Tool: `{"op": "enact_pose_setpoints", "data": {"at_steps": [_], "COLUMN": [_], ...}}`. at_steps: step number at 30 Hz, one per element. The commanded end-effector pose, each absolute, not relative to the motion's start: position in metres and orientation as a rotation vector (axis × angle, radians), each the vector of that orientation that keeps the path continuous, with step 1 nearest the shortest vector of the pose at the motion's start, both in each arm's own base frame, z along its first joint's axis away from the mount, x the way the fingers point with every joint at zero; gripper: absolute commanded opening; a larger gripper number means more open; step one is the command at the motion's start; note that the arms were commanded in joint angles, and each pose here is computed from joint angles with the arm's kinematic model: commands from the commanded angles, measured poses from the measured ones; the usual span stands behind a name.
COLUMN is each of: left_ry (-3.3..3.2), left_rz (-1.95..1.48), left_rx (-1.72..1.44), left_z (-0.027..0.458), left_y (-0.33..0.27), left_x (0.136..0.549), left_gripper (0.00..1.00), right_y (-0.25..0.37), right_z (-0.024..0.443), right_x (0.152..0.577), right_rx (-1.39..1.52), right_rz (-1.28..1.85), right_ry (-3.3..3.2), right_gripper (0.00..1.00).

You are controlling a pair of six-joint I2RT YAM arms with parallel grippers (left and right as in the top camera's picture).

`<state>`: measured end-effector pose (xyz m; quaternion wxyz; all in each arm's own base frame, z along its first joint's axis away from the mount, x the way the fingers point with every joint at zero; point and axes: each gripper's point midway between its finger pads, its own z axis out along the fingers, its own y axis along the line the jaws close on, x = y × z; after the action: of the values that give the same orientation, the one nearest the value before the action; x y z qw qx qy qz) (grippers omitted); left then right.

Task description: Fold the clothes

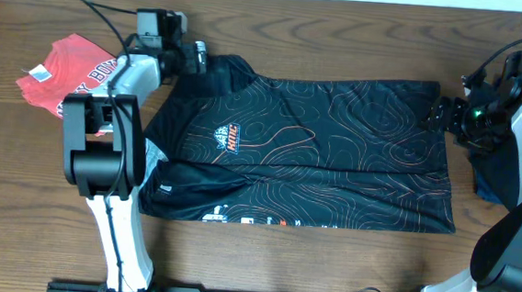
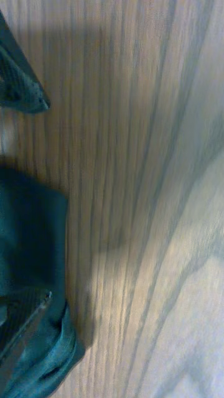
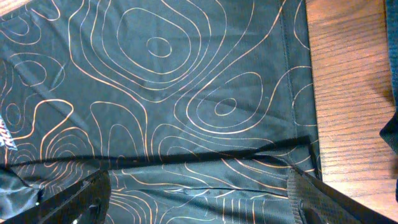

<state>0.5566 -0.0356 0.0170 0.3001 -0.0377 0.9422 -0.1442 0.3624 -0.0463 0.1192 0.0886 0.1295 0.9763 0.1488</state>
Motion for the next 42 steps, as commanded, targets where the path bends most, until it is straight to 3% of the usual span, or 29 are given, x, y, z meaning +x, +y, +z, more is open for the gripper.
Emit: {"op": "enact_pose_setpoints", "data": {"at_steps": [1, 4, 5, 7, 10, 19, 24, 31, 42], "left_ry": [2.521, 2.527, 2.527, 2.527, 2.526, 2.507, 2.525, 2.603, 2.616], "left_rz": [-0.408, -0.411, -0.41, -0.406, -0.406, -0.423, -0.446, -0.464, -0.463], "left_rx": [-0.041, -0.035, -0.036, -0.044, -0.077, -0.159, -0.243, -0.348, -0.351], "left_z": [0.007, 0.006, 0.006, 0.006, 0.006, 0.026, 0.036, 0.028, 0.027], "left_y": [-0.057, -0.06, -0.06, -0.056, -0.051, -0.046, -0.044, -0.043, -0.043], "left_x": [0.556, 0.555, 0.555, 0.555, 0.556, 0.556, 0.549, 0.531, 0.528], "left_gripper": [0.79, 0.58, 0.44, 0.27, 0.15, 0.1, 0.1, 0.09, 0.09], "right_y": [-0.042, -0.043, -0.043, -0.043, -0.046, -0.062, -0.065, -0.07, -0.072], "right_z": [0.133, 0.133, 0.133, 0.133, 0.134, 0.146, 0.143, 0.091, 0.009], "right_x": [0.369, 0.369, 0.369, 0.371, 0.375, 0.428, 0.473, 0.524, 0.535], "right_rx": [0.332, 0.332, 0.332, 0.329, 0.324, 0.231, 0.173, 0.159, 0.234], "right_rz": [0.445, 0.444, 0.444, 0.44, 0.421, 0.225, 0.105, 0.1, 0.133], "right_ry": [2.865, 2.865, 2.864, 2.858, 2.842, 2.642, 2.511, 2.44, 2.509], "right_gripper": [0.88, 0.88, 0.88, 0.87, 0.84, 0.76, 0.83, 0.85, 0.84]}}
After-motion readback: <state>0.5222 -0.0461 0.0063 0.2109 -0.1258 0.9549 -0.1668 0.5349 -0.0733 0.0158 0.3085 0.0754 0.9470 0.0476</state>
